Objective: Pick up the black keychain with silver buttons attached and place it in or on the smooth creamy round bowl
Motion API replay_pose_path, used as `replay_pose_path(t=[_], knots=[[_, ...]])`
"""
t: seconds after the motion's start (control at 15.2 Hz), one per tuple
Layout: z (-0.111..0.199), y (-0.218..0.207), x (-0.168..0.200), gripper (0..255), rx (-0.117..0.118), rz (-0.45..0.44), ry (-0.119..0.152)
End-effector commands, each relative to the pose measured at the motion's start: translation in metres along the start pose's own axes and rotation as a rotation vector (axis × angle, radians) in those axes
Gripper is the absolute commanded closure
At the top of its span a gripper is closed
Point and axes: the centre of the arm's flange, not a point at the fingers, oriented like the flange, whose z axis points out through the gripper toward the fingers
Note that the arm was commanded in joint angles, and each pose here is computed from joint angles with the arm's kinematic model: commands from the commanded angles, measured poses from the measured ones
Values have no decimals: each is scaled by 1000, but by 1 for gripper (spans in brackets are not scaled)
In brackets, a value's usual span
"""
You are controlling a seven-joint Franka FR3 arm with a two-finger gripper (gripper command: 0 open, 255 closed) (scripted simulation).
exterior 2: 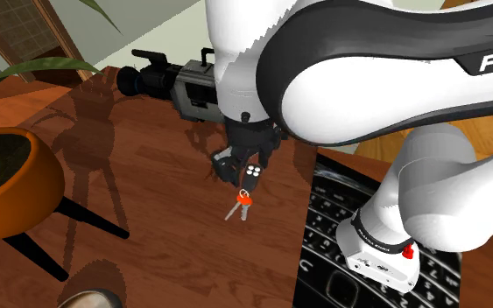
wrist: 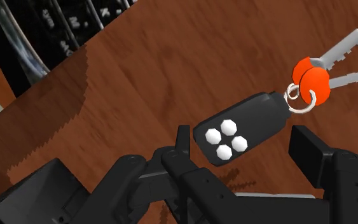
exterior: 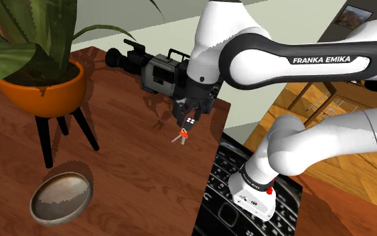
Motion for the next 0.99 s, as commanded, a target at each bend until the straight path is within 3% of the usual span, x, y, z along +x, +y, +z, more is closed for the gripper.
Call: replay_pose_path(t=[0.0,0.92], knots=[[-1,-26,-1,255,1,0,0],[-9,-211,4,255,1,0,0]])
